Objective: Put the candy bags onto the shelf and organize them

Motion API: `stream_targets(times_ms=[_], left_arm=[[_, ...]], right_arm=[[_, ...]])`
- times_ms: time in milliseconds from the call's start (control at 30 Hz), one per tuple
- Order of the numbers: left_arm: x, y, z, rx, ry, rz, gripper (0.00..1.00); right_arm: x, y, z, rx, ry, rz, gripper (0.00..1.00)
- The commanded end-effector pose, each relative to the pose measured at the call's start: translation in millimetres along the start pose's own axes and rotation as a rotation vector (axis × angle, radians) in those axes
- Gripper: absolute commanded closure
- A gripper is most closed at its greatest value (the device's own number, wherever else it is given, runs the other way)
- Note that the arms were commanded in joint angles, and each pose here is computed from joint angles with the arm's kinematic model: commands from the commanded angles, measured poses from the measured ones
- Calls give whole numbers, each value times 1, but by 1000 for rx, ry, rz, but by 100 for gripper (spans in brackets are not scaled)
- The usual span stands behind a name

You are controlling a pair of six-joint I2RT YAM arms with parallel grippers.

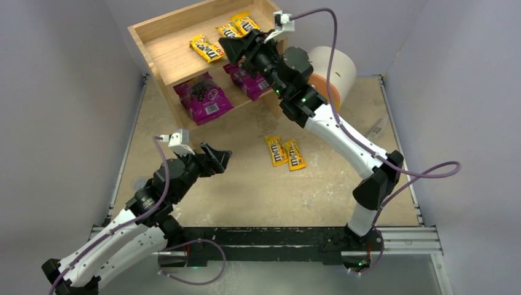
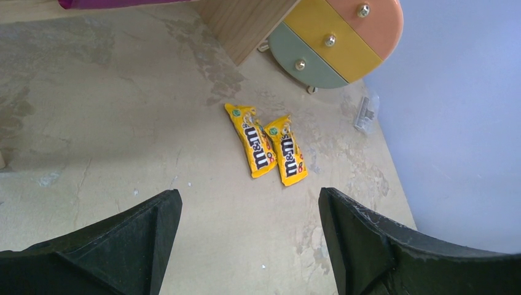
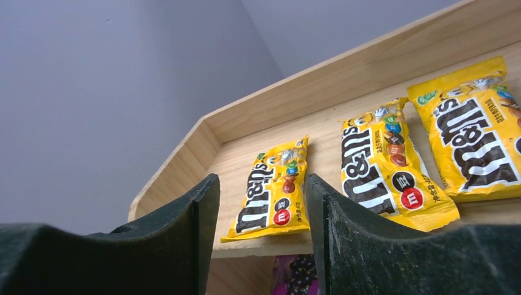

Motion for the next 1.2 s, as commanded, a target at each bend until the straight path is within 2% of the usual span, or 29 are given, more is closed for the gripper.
stream_targets(times_ms=[0, 100, 233, 333, 533, 700, 833, 1033, 1167], left_arm=[[-4, -3, 5, 9, 14, 26, 14], [-5, -4, 7, 4, 24, 27, 13], [-6, -3, 9, -1, 30, 26, 13], [-5, -2, 9, -7, 31, 27, 12], [-6, 0, 11, -16, 33, 27, 12], [-9, 5, 15, -21, 38, 16, 12], [-11, 9, 18, -37, 48, 5, 12], [-13, 18, 25, -43, 71, -38, 12], [-12, 21, 28, -26, 79, -37, 12]], right_arm=[[18, 8, -43, 58, -85, -11, 42], [27, 15, -48, 98, -85, -50, 34], [49, 24, -54, 159, -83, -114, 11], [74, 27, -52, 198, -76, -155, 2], [137, 8, -27, 256, -5, -110, 1], [191, -46, 44, 205, 234, 128, 1], [217, -77, 81, 228, 356, 263, 1], [194, -31, 58, 356, 312, -37, 1], [168, -12, 35, 387, 287, -121, 4]])
Point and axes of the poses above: each gripper's point midway between its finger pads, its own x axis back along the fingers, its own y axis along the line the jaws close on, z = x × y, the point moved 1 cm from there along x, back along the fingers, and after that the axes turned 15 degrees about x, right-handed, at the moved point
